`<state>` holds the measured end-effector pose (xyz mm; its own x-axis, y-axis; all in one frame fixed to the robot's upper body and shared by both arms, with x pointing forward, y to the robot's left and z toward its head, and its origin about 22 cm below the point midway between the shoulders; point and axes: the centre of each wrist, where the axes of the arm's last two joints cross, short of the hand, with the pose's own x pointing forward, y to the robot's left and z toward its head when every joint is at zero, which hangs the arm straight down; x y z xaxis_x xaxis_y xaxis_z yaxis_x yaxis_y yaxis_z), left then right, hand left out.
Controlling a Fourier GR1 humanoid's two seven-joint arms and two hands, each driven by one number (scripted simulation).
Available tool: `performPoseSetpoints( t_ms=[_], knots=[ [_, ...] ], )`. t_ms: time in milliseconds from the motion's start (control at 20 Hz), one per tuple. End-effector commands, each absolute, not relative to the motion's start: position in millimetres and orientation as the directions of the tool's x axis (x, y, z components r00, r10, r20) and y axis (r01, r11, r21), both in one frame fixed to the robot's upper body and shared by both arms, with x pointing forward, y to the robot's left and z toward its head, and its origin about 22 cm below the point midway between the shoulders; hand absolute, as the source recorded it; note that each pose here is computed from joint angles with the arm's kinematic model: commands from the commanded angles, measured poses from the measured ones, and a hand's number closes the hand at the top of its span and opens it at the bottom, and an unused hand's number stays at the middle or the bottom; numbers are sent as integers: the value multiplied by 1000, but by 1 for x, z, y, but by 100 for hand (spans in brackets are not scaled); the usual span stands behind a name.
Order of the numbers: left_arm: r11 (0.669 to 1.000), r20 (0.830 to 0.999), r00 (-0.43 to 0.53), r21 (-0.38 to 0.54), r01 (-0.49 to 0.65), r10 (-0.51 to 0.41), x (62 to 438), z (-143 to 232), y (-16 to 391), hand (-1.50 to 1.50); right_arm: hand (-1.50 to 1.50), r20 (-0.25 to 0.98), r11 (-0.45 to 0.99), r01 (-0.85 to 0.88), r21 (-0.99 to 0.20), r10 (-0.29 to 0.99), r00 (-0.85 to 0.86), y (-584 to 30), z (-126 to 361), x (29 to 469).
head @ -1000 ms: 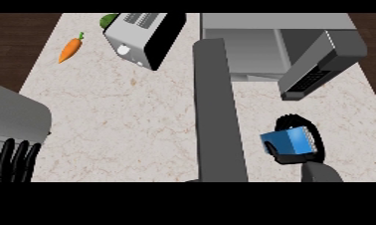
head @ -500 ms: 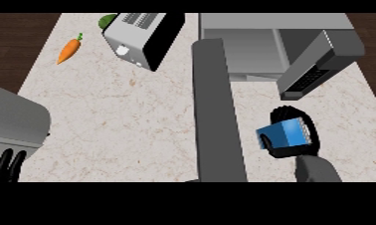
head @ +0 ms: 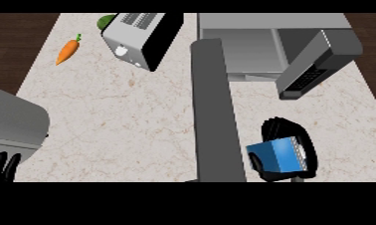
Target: Pick up the milk, place it into the microwave and close the microwave
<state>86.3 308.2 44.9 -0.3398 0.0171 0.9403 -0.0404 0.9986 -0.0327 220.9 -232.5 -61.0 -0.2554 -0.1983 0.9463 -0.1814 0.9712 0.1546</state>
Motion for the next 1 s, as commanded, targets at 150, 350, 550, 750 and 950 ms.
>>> performPoseSetpoints(
  t_ms=[150,350,550,750,950],
  knots=[
    [998,942,-334,-46,-40,30,71,50,309,-150,150,941,973,-123,194,-220,-257,-195,-5,198],
    [998,943,-332,-37,-60,15,74,36,330,-150,150,943,977,-120,175,-201,-264,-184,-1,214],
    [998,944,-329,-42,-41,26,75,52,327,-150,150,942,985,-111,130,-158,-297,-164,-7,251],
    [996,941,-340,-19,-86,-11,84,50,340,-150,150,946,995,-39,94,-101,-309,-150,9,269],
    [998,946,-325,-13,-67,-10,78,41,352,-150,150,959,999,53,9,7,-282,-146,11,301]
  ],
)
